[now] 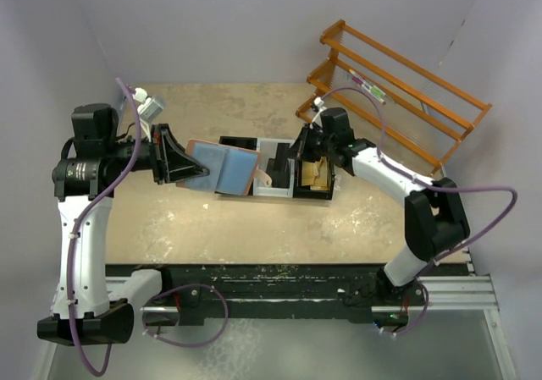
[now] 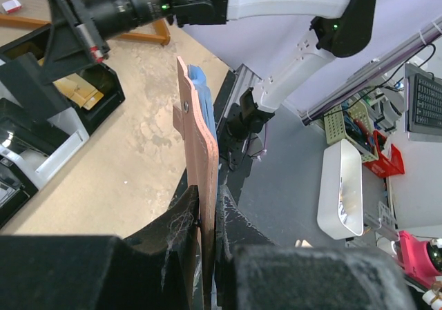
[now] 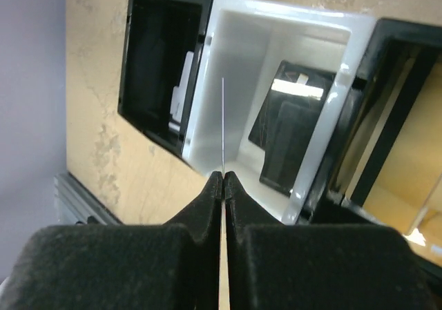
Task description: Take the credit cards out of the card holder
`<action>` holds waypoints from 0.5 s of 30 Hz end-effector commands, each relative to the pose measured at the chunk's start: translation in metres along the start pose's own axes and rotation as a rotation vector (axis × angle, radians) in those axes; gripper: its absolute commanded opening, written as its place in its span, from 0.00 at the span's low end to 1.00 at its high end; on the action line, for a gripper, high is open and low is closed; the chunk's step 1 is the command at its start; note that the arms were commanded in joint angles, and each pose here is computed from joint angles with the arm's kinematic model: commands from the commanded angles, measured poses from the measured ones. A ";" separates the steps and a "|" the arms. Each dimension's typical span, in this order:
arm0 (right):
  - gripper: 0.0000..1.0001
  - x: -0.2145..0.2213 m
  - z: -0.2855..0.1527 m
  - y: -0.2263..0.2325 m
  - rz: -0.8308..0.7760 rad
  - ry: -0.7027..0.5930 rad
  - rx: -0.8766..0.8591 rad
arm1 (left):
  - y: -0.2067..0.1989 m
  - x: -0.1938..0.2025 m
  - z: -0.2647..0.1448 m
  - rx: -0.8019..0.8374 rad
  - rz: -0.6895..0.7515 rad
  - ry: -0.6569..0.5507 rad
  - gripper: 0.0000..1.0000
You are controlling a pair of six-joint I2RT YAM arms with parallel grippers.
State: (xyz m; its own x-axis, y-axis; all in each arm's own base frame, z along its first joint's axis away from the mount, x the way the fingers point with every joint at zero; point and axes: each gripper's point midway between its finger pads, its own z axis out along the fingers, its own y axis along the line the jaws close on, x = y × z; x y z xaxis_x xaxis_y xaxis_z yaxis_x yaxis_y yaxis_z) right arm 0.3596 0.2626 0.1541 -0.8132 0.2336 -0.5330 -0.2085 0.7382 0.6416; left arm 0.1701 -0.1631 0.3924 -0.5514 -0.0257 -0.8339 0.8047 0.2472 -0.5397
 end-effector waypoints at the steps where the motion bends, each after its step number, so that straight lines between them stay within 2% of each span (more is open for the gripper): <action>1: 0.00 -0.021 0.019 0.015 -0.074 -0.059 0.026 | -0.017 -0.008 -0.002 0.033 0.093 -0.012 0.02; 7: 0.00 0.000 0.050 0.003 -0.080 -0.012 0.086 | -0.023 -0.011 -0.003 0.047 0.094 -0.018 0.02; 13: 0.00 0.007 0.058 -0.012 -0.084 -0.003 0.136 | -0.030 -0.014 -0.004 0.070 0.096 -0.024 0.02; 14: 0.01 0.008 0.058 -0.012 -0.092 0.000 0.144 | -0.032 -0.014 -0.004 0.078 0.089 -0.025 0.02; 15: 0.07 0.009 0.058 -0.012 -0.101 0.000 0.151 | -0.034 -0.015 -0.004 0.084 0.091 -0.026 0.02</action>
State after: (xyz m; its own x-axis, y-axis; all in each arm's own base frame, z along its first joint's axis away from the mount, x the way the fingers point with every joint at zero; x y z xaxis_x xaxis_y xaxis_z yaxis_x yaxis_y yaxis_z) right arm 0.3752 0.2945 0.0943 -0.8351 0.1577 -0.5270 -0.1810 0.8259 0.5340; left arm 0.1640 -0.1642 0.3994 -0.5406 -0.0314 -0.8407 0.8142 0.2316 -0.5323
